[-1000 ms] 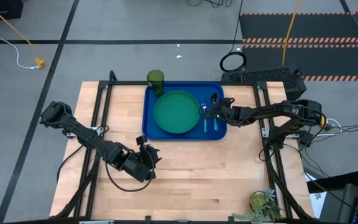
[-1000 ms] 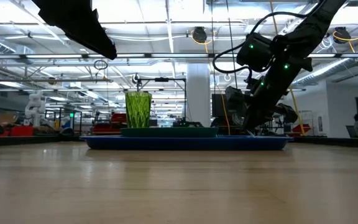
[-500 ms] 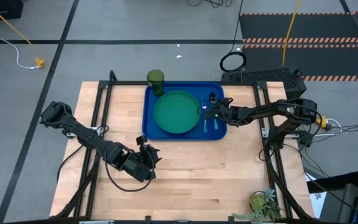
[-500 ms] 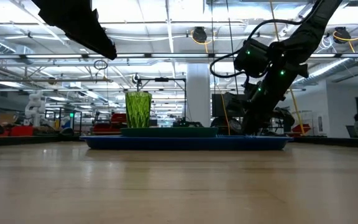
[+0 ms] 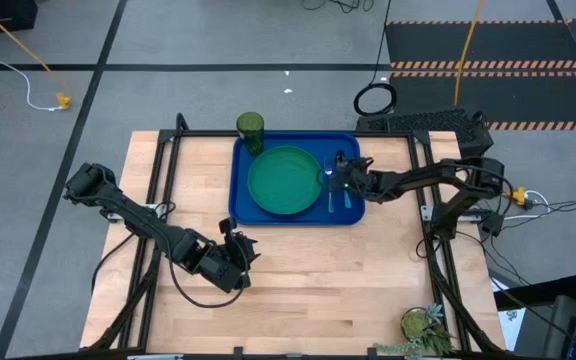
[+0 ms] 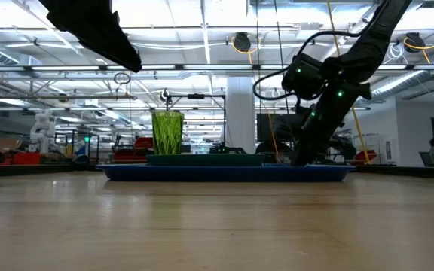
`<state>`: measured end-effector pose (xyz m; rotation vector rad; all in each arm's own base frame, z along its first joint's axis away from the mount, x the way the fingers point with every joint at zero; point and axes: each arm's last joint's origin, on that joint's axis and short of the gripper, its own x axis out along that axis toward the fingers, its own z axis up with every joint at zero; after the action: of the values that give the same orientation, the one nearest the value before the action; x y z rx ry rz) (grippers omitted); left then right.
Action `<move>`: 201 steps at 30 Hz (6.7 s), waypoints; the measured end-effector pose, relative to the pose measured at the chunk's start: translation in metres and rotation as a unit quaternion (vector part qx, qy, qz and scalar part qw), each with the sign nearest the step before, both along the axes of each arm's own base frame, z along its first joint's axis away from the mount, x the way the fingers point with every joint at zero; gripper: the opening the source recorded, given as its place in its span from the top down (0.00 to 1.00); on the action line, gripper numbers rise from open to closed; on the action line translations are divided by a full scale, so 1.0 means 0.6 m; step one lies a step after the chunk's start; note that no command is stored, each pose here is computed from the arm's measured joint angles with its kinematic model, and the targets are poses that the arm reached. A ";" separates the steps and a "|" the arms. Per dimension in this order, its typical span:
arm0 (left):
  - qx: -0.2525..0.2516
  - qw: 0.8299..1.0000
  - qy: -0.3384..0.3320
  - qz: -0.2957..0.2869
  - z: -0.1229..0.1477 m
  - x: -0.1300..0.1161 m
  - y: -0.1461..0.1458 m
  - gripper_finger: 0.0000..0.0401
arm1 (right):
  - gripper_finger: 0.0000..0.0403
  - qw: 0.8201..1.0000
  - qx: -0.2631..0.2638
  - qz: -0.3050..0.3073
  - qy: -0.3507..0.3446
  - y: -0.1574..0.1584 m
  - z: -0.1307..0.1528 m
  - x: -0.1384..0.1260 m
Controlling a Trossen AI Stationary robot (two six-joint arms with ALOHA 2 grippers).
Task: Pick and place plate/cup/fork/spoon on tray
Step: Put the blue spoon to the right of the blue fork on the blue serving tray, then return to Home Position
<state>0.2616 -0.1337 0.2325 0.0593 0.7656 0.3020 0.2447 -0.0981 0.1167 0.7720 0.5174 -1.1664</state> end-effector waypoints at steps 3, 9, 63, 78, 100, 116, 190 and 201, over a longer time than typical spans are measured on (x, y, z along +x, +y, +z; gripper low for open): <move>0.000 1.000 0.000 0.000 0.000 0.000 0.000 0.59 | 0.96 1.000 0.005 -0.006 0.004 -0.001 -0.015 0.003; 0.000 1.000 0.001 0.000 0.000 0.000 0.000 0.59 | 0.85 1.000 -0.011 -0.013 -0.005 -0.001 -0.025 0.012; -0.012 1.000 -0.004 0.015 0.000 0.002 0.004 0.59 | 1.00 0.991 0.067 0.092 0.070 0.103 0.004 -0.011; -0.012 1.000 -0.004 0.015 0.000 0.002 0.004 0.59 | 1.00 0.993 0.072 0.079 0.048 0.121 0.003 -0.008; -0.003 1.000 0.004 0.014 -0.001 0.005 0.012 0.59 | 1.00 0.958 -0.081 0.274 -0.031 0.159 0.116 -0.009; 0.090 0.993 0.005 0.075 0.026 -0.028 0.061 0.59 | 1.00 0.779 -0.300 0.546 -0.065 0.176 0.217 -0.057; -0.013 0.964 -0.262 -0.038 -0.074 -0.204 0.166 0.95 | 1.00 0.674 -0.396 0.587 -0.211 0.176 0.085 -0.248; -0.003 0.962 -0.271 -0.044 -0.079 -0.213 0.169 0.94 | 1.00 0.678 -0.388 0.586 -0.214 0.176 0.084 -0.247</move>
<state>0.1341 -0.0320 0.1850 0.0041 0.2182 0.2152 0.0964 0.0072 0.1674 -0.1428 0.0042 0.1100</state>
